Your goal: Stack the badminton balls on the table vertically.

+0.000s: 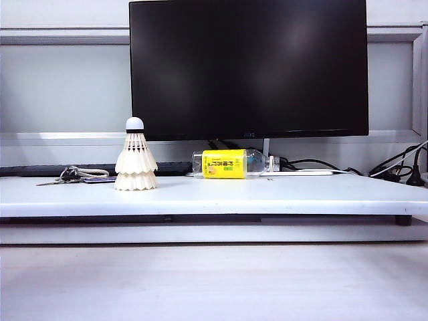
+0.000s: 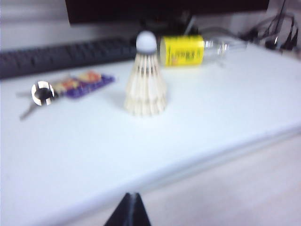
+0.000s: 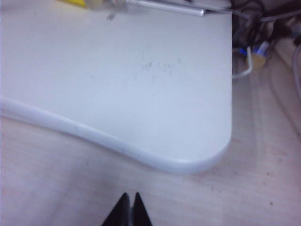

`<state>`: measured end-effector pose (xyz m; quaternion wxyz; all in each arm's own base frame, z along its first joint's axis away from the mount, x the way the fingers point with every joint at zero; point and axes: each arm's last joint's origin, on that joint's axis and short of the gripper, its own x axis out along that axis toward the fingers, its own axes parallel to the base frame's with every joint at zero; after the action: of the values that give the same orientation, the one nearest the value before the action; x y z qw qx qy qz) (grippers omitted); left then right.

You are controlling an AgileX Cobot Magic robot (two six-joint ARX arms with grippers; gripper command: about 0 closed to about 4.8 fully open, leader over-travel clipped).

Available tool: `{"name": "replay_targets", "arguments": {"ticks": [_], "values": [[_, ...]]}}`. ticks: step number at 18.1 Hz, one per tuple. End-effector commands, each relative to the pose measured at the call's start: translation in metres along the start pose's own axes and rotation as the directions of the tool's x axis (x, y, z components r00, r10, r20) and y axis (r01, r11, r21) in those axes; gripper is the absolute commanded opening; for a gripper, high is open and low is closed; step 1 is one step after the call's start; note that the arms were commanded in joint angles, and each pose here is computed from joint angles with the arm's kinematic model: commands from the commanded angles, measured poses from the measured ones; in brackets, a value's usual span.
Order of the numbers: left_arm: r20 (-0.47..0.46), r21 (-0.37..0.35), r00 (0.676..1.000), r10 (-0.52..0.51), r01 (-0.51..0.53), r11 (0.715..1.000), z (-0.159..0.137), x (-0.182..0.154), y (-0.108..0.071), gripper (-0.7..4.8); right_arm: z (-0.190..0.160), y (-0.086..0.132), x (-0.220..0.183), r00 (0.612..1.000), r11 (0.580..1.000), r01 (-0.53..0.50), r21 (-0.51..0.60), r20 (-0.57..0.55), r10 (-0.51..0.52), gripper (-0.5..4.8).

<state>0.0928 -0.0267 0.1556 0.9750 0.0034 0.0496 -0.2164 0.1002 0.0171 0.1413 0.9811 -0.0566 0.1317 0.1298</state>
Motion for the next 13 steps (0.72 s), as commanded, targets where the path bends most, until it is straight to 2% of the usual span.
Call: {"name": "replay_targets", "arguments": {"ticks": [1, 13], "values": [[-0.055, -0.008, 0.998, 0.0, -0.001, 1.0, -0.006, -0.0002, -0.0001, -0.06, -0.0004, 0.0001, 0.0001, 1.0, 1.0, -0.002, -0.001, -0.002, 0.002, 0.21], [-0.054, -0.035, 0.999, 0.0, -0.002, 0.999, -0.0059, -0.0001, -0.0001, -0.06, 0.0003, 0.0001, 0.0001, 1.0, 1.0, -0.001, 0.006, 0.004, 0.001, 0.21]]}}
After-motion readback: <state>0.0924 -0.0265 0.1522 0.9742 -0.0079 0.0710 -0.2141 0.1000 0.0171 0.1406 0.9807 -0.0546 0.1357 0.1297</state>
